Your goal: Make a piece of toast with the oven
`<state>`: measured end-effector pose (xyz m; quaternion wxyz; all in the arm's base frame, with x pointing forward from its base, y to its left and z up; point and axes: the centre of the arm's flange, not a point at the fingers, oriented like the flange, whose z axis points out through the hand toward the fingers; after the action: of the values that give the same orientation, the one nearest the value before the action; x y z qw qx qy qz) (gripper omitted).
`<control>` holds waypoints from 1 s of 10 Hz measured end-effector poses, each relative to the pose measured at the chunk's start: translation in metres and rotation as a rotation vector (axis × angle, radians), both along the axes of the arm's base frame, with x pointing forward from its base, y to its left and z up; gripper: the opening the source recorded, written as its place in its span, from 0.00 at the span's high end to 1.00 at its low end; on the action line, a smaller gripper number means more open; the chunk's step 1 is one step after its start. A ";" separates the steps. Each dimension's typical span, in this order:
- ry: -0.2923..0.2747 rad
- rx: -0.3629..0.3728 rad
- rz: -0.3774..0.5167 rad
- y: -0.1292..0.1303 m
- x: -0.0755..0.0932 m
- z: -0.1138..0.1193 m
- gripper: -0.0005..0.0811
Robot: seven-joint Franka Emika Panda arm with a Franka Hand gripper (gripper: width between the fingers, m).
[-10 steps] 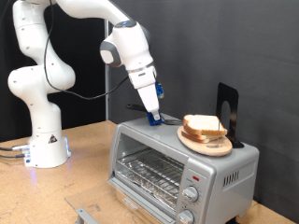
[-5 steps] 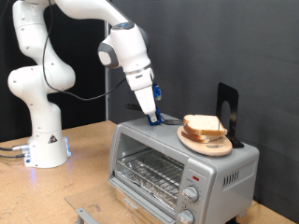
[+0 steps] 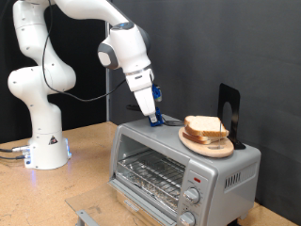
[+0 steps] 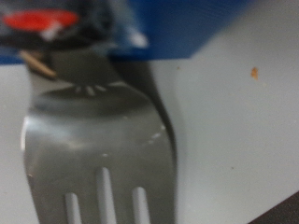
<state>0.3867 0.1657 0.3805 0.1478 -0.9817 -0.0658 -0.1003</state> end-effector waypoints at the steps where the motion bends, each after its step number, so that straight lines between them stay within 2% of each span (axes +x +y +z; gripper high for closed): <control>1: 0.001 -0.001 -0.002 -0.001 0.000 -0.001 0.35; 2: 0.003 -0.002 -0.003 -0.001 0.000 -0.002 0.35; 3: 0.004 -0.002 -0.003 -0.002 -0.001 -0.002 0.51; 7: -0.008 0.025 -0.020 -0.004 0.000 0.006 0.51; 10: -0.028 0.084 -0.015 -0.007 -0.005 0.043 0.51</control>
<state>0.3814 0.1583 0.4233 0.1872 -0.9736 -0.0561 -0.1179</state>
